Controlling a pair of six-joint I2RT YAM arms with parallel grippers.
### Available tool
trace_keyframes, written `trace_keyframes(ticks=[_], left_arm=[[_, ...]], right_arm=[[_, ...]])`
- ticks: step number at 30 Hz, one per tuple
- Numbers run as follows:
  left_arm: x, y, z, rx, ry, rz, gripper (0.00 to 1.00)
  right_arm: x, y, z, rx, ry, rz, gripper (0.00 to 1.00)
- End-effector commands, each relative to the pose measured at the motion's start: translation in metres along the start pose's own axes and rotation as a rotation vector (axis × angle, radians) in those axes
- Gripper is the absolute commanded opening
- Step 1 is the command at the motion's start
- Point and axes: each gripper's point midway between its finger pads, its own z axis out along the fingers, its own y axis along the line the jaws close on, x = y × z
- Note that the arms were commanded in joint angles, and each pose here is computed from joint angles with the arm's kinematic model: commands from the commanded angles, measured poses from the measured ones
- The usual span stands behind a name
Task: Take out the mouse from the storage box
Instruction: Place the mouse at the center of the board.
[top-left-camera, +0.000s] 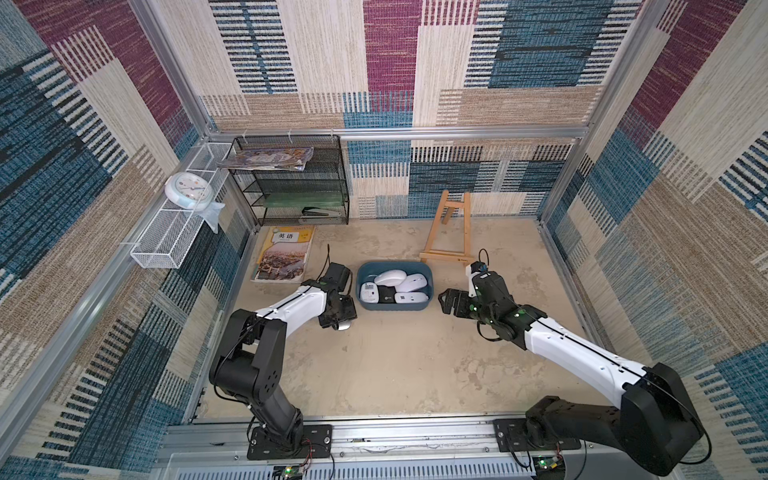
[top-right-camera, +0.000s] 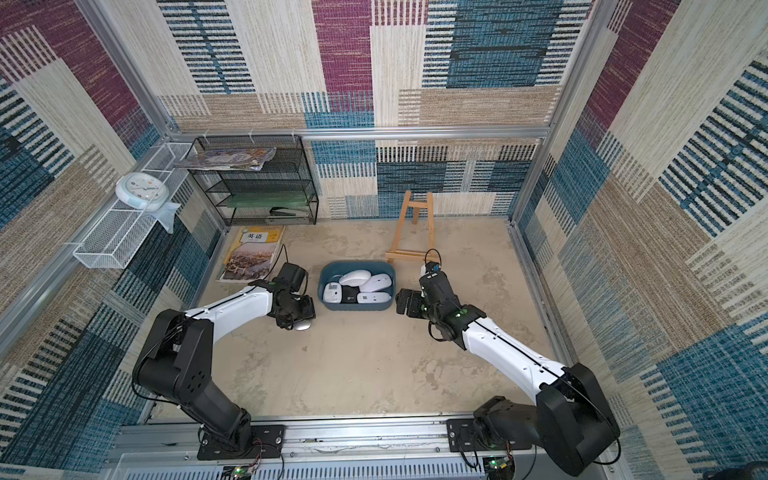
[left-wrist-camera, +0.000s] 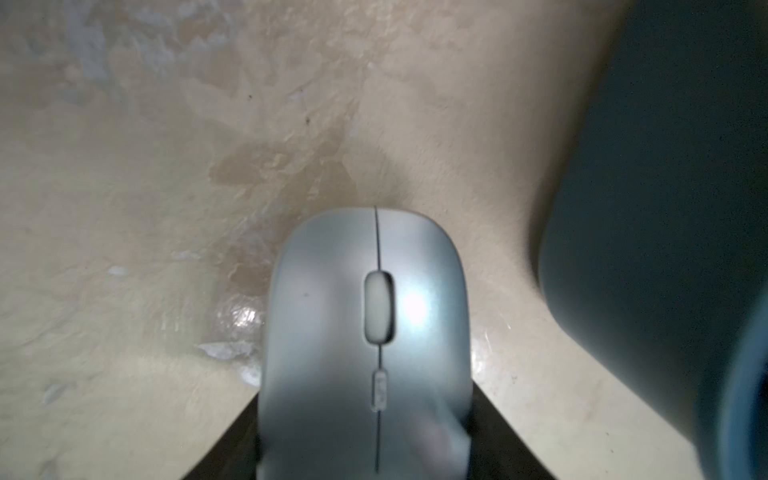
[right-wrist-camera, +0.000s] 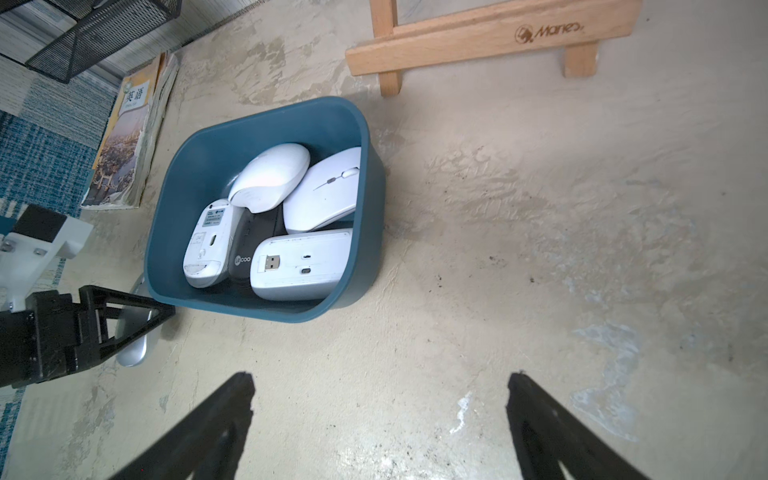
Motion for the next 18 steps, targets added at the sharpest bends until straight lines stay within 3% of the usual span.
trace_keyframes(ticks=[1,7,10,18], left_arm=[[-0.005,-0.002,0.003,0.009,-0.018,-0.010,0.67],[-0.005,0.005,0.006,-0.016,-0.022,-0.013,0.86],[-0.007,0.010,-0.005,-0.017,-0.074,-0.022,0.88],[-0.003,0.025,-0.070,0.120,-0.405,-0.047,0.91]], right_arm=[[-0.003,0.008,0.002,-0.012,0.018,-0.016,0.98],[-0.006,0.013,0.008,-0.011,0.029,-0.021,0.97],[-0.009,0.015,0.012,0.001,0.035,-0.047,0.98],[-0.017,0.050,0.035,0.008,0.108,-0.217,0.97]])
